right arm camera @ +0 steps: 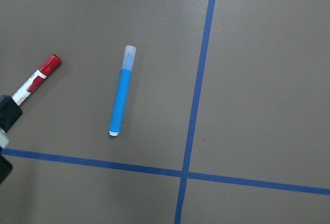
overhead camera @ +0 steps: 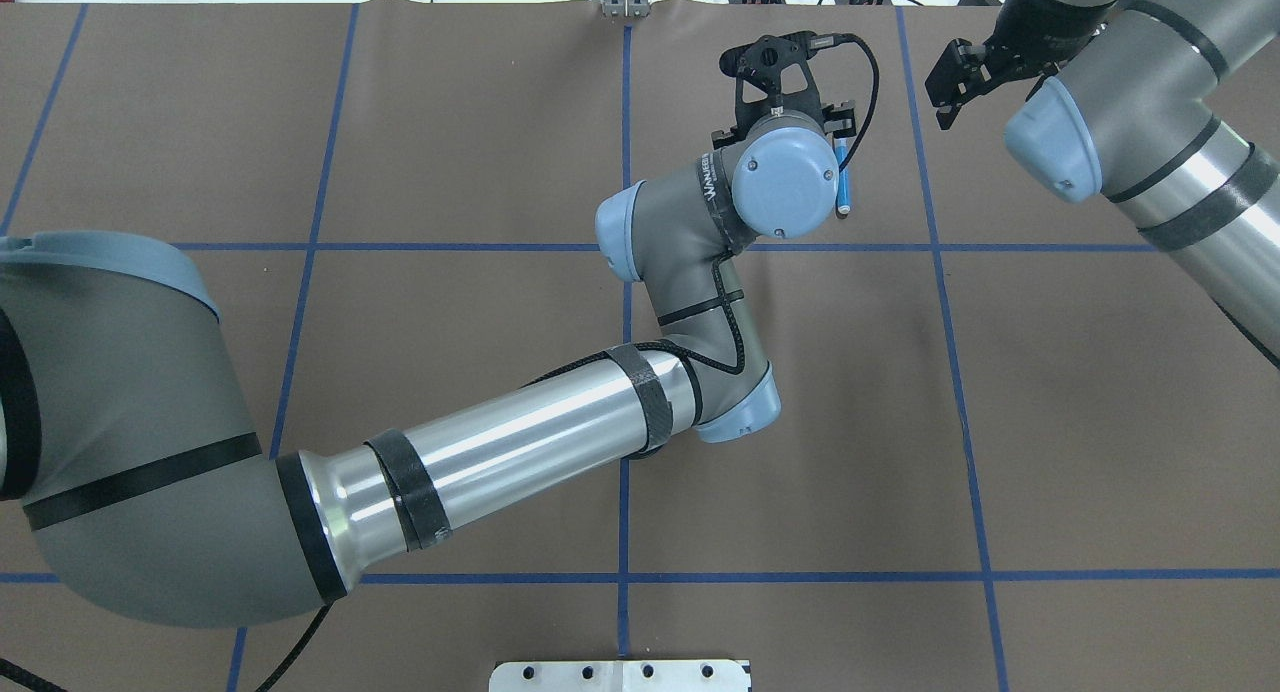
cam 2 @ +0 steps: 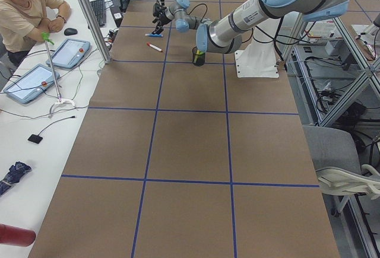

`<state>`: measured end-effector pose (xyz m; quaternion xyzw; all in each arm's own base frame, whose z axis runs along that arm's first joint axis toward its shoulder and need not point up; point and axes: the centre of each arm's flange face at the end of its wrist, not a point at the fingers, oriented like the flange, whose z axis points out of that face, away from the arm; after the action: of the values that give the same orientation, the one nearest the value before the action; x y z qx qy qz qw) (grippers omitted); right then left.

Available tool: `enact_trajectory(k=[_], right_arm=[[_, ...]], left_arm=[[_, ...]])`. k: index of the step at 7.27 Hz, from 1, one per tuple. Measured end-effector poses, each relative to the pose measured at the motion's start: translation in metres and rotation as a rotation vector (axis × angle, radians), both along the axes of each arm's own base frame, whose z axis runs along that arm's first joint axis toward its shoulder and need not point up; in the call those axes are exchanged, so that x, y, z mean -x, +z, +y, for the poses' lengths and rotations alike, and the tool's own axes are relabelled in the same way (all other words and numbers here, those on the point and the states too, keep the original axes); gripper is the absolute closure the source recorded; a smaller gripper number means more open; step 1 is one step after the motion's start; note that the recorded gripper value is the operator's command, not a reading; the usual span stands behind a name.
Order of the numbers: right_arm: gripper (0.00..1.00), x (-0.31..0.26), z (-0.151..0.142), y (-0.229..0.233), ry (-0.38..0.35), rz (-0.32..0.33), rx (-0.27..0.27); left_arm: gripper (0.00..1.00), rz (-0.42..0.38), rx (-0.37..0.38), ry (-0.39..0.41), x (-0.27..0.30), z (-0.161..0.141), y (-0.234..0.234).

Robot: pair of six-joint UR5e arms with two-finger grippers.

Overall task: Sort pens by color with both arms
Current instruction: 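Move the left gripper back toward the pen cup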

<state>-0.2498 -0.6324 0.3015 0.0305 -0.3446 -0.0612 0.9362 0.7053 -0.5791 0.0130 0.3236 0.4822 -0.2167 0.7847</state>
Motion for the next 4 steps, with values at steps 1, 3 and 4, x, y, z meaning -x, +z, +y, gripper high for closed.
enact_trajectory(k=[1,3,4], right_arm=[[0.01,0.000,0.000,-0.002,0.004,-0.002,0.001],[0.01,0.001,0.000,-0.005,0.011,-0.006,0.003],[0.01,0.001,0.001,-0.007,0.012,-0.010,0.003]], left_arm=[[0.00,0.016,-0.016,0.033,0.007,0.002,-0.015],[0.00,0.001,-0.011,0.110,0.037,0.000,-0.048],[0.00,-0.019,0.015,0.169,0.062,-0.005,-0.058]])
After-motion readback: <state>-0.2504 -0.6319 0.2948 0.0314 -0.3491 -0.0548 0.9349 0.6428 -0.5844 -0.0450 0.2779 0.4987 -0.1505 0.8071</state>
